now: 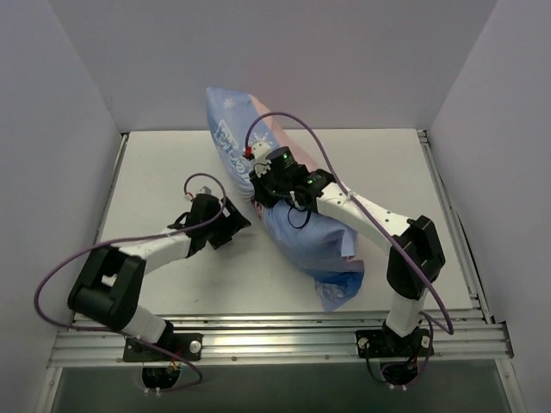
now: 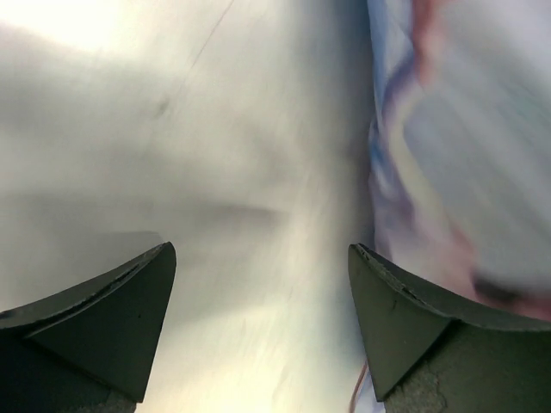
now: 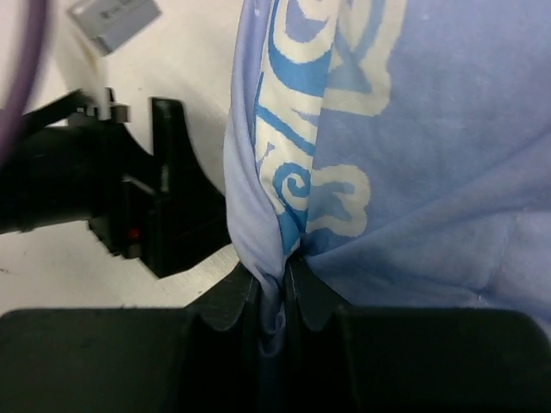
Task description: Remove the pillowcase from the pillow
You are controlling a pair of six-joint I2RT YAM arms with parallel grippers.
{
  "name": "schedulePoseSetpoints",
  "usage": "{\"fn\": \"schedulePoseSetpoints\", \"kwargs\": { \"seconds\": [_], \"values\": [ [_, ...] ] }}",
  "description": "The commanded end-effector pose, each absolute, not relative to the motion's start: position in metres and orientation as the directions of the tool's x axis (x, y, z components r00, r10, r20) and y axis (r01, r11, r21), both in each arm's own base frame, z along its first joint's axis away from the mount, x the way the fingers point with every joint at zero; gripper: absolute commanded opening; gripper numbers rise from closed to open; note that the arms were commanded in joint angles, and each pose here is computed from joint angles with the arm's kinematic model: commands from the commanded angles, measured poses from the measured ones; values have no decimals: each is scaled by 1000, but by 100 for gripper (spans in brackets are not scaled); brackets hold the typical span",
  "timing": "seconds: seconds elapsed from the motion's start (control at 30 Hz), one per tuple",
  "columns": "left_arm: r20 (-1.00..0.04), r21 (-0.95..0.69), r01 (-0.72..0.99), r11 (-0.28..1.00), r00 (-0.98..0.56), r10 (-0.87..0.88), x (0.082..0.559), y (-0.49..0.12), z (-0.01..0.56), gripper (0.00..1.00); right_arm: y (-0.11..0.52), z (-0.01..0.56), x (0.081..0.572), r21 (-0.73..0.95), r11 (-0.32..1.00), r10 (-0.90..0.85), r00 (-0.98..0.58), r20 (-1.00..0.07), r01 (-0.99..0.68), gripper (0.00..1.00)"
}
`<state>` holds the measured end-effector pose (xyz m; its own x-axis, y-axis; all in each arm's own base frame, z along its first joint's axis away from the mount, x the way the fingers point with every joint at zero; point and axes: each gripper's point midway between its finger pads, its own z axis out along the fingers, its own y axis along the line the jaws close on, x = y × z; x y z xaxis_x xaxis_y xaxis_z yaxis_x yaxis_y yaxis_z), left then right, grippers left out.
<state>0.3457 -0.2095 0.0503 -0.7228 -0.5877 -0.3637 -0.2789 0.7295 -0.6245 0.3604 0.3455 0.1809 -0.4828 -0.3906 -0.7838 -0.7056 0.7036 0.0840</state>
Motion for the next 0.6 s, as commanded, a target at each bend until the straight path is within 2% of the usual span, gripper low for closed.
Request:
{"fn": "schedulePoseSetpoints", "kwargs": {
  "seconds": [0.0, 0.13, 0.2, 0.23, 0.3, 0.33, 0.43, 0.57],
  "values": [
    [-408, -664, -256, 703, -664, -627, 327, -192, 85, 90, 355, 153, 327, 140, 677, -426, -540, -726, -723, 0],
    [-503, -609, -280, 742, -587, -634, 287, -146, 124, 91, 386, 146, 298, 161, 621, -472, -529, -705, -767, 0],
    [-542, -601, -278, 749, -547, -638, 278, -131, 144, 91, 398, 154, 289, 177, 603, -467, -524, -712, -778, 9],
    [-570, -592, -285, 754, -513, -641, 267, -118, 158, 91, 405, 158, 281, 187, 582, -471, -515, -716, -792, 20],
    [-608, -590, -271, 760, -470, -640, 255, -103, 184, 92, 413, 174, 275, 186, 562, -470, -496, -730, -806, 31],
    [-622, -587, -268, 764, -456, -637, 251, -98, 191, 92, 419, 180, 268, 181, 544, -479, -481, -734, -819, 44],
    [-666, -575, -248, 780, -412, -622, 243, -85, 224, 93, 425, 211, 262, 146, 526, -485, -437, -757, -838, 62],
    [-728, -539, -218, 814, -365, -580, 240, -73, 265, 94, 416, 248, 266, 107, 583, -439, -424, -793, -805, 72]
  ]
}}
